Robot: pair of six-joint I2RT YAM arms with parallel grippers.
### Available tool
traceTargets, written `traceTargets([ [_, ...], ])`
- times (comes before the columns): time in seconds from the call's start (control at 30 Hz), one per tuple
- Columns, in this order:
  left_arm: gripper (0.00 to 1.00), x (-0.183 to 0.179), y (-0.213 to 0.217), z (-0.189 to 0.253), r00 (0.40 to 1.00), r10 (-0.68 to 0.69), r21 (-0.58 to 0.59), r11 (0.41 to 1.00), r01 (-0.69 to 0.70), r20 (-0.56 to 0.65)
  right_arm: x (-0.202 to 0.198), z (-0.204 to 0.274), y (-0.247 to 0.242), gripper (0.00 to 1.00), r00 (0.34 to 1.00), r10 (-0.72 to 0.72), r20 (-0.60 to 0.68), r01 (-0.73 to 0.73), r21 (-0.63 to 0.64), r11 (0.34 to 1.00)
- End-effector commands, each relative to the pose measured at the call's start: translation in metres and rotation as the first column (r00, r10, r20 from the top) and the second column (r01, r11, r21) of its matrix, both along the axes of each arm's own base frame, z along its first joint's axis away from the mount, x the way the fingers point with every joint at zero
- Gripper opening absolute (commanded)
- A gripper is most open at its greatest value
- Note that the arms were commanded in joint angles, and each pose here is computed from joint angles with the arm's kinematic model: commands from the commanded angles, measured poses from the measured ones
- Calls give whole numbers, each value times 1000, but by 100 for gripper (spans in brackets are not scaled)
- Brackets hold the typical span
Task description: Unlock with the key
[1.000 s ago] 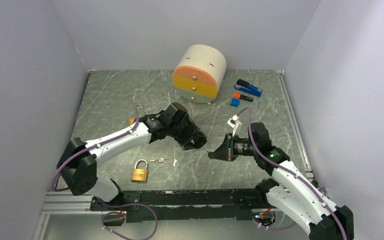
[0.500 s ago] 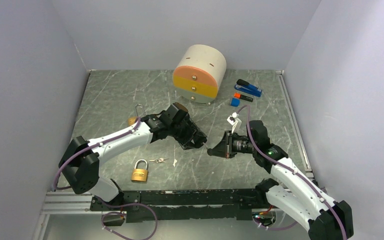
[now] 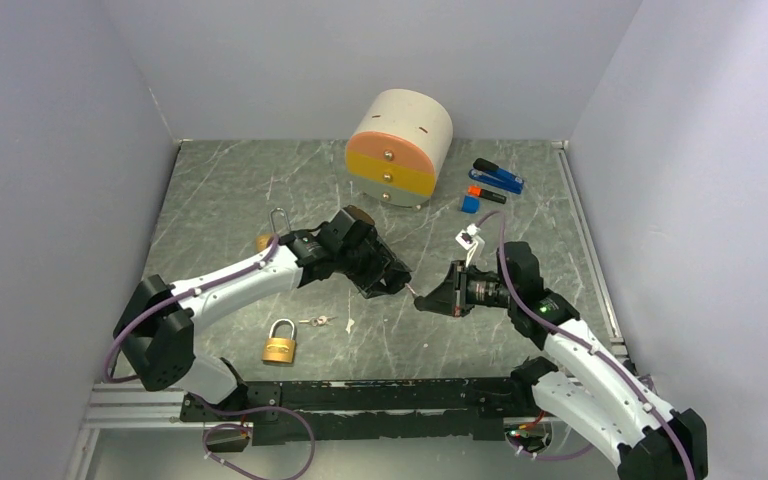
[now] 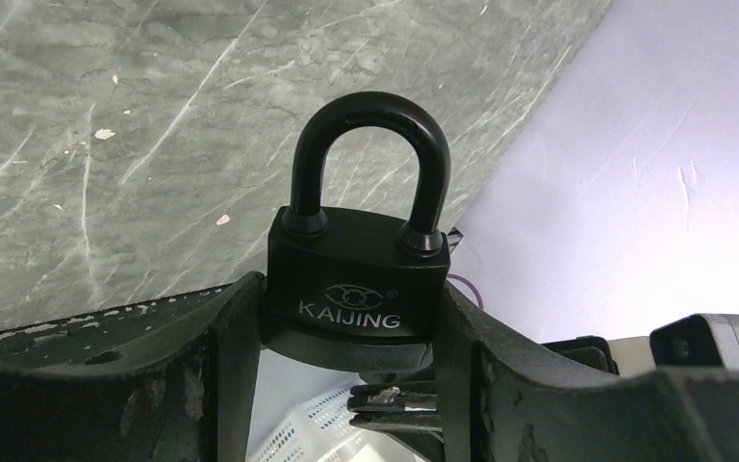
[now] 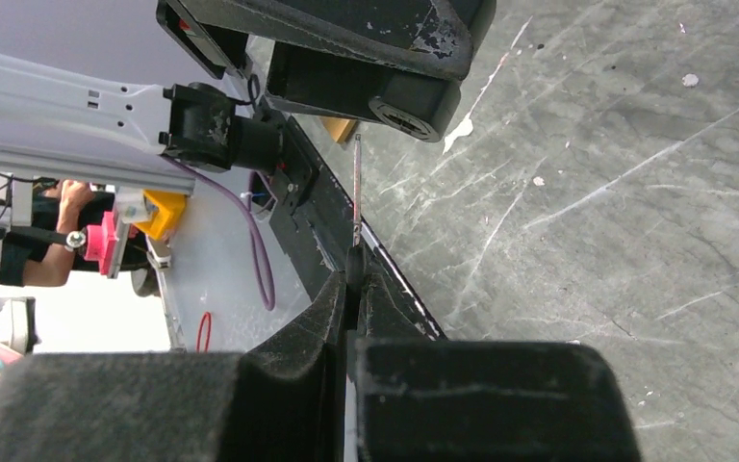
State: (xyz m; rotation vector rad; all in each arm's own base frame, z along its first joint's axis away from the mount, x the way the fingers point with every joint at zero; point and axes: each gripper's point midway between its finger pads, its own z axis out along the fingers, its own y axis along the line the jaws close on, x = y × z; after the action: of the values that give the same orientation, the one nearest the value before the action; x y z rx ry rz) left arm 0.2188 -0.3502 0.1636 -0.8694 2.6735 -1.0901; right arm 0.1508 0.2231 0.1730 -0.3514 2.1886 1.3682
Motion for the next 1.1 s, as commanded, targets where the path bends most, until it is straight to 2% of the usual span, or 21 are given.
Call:
traceTargets([
  [0.0,3,5,-5,37,997,22,-91,996,-15,78,2,10,5,0,999,25,40,-27,37,999],
  [0.5,3,4,-13,36,998,-9,-119,993,17,68,9,-4,7,0,999,33,-3,-33,-3,999],
  [1.07,3,4,-14,30,998,-17,-108,994,23,56,24,2,13,0,1000,-7,-13,7,19,1000],
])
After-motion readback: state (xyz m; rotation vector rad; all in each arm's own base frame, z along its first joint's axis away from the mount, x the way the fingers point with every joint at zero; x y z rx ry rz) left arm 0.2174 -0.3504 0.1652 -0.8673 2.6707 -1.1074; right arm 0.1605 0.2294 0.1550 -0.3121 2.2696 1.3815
